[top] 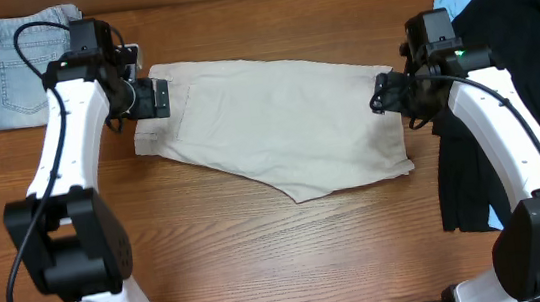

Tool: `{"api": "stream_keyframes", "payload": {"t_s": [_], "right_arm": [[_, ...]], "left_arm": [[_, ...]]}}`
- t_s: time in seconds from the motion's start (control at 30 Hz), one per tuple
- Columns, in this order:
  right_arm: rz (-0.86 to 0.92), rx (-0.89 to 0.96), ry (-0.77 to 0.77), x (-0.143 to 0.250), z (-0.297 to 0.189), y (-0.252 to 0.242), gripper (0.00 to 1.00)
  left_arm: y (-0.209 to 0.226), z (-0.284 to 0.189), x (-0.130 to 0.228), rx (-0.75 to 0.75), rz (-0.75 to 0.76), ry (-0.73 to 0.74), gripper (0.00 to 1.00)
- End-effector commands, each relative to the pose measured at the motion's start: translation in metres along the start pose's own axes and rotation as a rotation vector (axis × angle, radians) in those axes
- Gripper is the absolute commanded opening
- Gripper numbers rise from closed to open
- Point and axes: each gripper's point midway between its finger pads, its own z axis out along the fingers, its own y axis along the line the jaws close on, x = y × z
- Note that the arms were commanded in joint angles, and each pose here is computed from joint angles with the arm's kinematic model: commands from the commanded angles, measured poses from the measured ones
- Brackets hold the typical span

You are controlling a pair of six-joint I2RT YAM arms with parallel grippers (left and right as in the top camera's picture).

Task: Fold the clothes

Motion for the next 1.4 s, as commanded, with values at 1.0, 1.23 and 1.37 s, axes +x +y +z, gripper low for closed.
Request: {"api": "stream_keyframes", "payload": {"t_s": [1.0, 1.23, 1.37], "right_arm": [[-0.014, 0.020, 0.081, 0.006, 0.064, -0.008, 0.72], [-0.012, 0.023, 0.090, 0.019, 0.080, -0.013, 0.49], [-0.012, 0.021, 0.083, 0.022, 0.087, -0.015, 0.13]], "left_arm": [[0.005, 0.084, 0.005, 0.201, 0.125, 0.031, 1.00], [0.004, 0.084, 0.006, 0.207, 0.124, 0.034, 1.00], [0.004, 0.084, 0.006, 0.207, 0.124, 0.034, 1.00]]}}
